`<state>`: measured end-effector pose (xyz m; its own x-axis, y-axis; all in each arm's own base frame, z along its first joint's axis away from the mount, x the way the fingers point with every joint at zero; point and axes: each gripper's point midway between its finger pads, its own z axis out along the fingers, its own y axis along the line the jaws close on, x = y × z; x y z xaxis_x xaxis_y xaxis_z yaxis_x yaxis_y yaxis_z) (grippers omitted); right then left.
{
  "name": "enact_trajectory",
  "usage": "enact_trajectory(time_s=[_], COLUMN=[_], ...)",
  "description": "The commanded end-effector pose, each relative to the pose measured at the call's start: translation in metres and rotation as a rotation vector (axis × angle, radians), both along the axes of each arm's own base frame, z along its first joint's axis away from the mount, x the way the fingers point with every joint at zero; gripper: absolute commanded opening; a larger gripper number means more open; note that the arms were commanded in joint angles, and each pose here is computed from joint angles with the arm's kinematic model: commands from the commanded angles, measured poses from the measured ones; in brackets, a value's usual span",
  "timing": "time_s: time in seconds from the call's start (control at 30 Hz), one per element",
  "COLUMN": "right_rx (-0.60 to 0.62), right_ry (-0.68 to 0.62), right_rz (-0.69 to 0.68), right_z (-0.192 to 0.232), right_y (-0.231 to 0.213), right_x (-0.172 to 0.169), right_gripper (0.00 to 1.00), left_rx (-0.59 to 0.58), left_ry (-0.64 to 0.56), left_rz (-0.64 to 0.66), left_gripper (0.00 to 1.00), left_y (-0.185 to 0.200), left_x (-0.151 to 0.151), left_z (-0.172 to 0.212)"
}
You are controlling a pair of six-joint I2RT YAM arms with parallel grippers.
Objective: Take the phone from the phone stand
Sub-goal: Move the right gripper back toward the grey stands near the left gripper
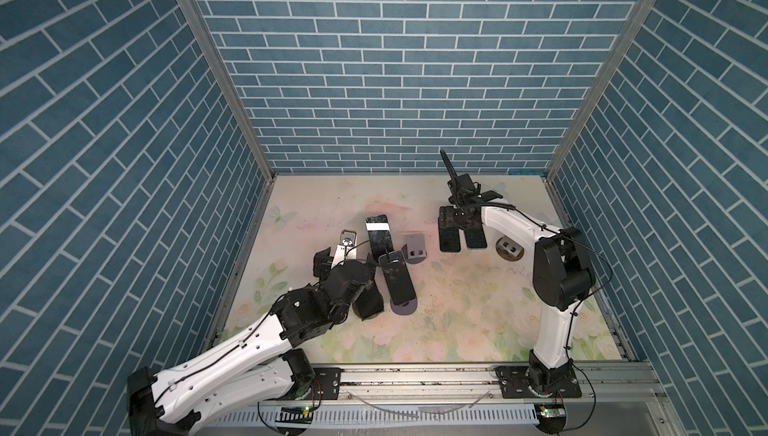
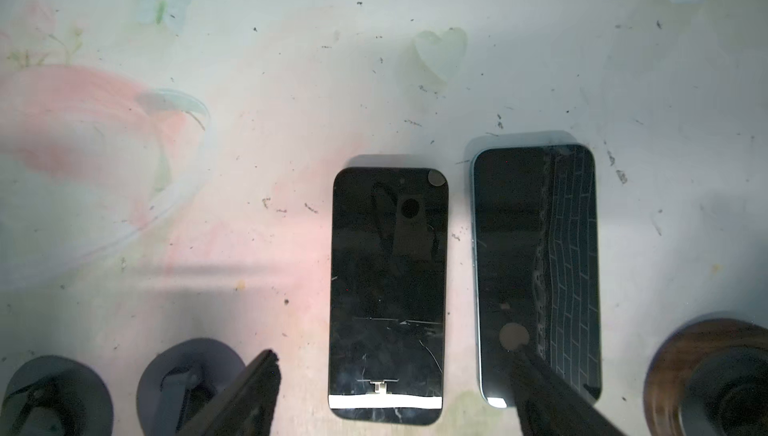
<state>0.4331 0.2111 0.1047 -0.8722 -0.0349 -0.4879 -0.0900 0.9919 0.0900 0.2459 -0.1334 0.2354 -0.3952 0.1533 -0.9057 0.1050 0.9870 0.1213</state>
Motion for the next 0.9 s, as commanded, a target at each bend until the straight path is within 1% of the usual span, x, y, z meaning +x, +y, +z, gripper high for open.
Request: enact_trajectory(time_s=[0.0, 0.17, 0.37, 0.6, 0.87], right_rx=[0.074, 0.089, 0.105, 0.141, 0.160], right_ry=[-0.008, -0.030, -0.027, -0.041, -0.023], right_rz=[0.002, 0.075, 0.134, 0.162, 0.198], right_z=[0.013, 0.027, 0.031, 0.035, 0.033], right_y=[0.012, 0.043, 0.075, 0.097, 0.117], right_x=[-0.015, -0.030, -0.042, -0.050, -0.056], right_gripper=[0.89, 0.91, 0.91, 0.91, 0.91], left_rx=[-0.024, -0.025, -0.020, -0.015, -0.021], left_ry=[-0.005, -0.001, 0.004, 0.000, -0.010], left_rz=[0.004, -0.001, -0.007, -0.004, -0.001], left_gripper=[1.00, 1.00, 1.00, 1.00, 1.00], left_y=[0.000, -0.002, -0.003, 0.001, 0.006], left_x=[0.001, 0.001, 0.001, -0.001, -0.004], left_z=[0.006, 0.004, 0.001, 0.001, 0.000])
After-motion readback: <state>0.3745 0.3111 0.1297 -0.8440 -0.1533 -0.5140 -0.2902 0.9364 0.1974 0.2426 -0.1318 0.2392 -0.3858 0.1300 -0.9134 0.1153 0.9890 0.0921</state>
